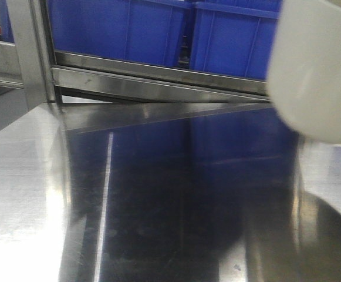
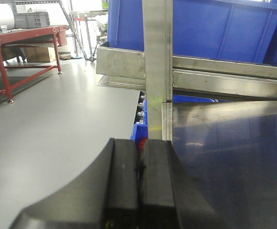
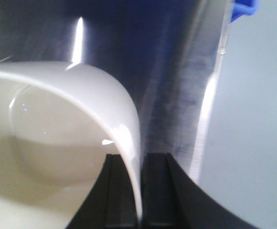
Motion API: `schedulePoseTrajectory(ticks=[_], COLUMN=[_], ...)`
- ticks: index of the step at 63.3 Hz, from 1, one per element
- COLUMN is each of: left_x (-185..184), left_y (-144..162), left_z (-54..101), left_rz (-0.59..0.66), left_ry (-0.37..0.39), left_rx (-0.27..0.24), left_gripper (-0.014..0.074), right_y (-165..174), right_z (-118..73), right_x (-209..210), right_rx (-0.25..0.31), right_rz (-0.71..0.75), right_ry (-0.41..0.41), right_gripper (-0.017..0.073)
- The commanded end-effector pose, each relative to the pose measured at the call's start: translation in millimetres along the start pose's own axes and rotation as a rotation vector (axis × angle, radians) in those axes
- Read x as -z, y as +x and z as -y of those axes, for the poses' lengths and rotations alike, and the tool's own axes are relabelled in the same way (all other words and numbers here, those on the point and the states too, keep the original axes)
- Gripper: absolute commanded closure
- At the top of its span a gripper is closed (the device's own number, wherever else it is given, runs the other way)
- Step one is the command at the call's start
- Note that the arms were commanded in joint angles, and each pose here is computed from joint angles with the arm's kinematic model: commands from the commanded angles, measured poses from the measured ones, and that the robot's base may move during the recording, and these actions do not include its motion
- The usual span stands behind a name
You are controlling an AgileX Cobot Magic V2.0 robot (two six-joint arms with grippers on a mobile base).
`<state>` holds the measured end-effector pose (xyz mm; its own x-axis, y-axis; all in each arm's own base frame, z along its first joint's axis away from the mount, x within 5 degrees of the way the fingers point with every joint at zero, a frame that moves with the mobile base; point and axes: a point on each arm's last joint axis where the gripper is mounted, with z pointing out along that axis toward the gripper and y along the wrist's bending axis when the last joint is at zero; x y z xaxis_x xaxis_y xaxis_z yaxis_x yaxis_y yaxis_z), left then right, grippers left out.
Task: Move white bin to right shelf second layer
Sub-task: 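Lift the white bin off the table with the right gripper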
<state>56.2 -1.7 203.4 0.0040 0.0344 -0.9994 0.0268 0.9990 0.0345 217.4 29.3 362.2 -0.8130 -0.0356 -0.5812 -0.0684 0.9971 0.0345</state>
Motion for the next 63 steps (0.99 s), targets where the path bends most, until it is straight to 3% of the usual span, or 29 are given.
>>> schedulePoseTrajectory(ticks=[1,27,42,63], left_x=[-0.1,-0.1,-0.1,-0.1], left_y=[4.0,4.0,4.0,4.0], left_z=[-0.5,-0.5,-0.5,-0.5], left_rz=[0.063,0.063,0.063,0.063], left_ry=[-0.01,-0.01,-0.01,-0.01], left_rx=[0.009,0.009,0.009,0.009], left_gripper=[0.0509,0.0509,0.0509,0.0509], right_y=[4.5,74.5,99.5,104.9], right_z=[11.9,12.3,12.7,12.7], right_x=[23.0,33.0,38.4,41.1], right_rx=[-0.023,-0.067,-0.065,-0.065], right_rz=[0.184,0.454,0.488,0.484], right_ry=[0.026,-0.026,-0.028,-0.028], right_gripper=[0.051,0.051,0.051,0.051])
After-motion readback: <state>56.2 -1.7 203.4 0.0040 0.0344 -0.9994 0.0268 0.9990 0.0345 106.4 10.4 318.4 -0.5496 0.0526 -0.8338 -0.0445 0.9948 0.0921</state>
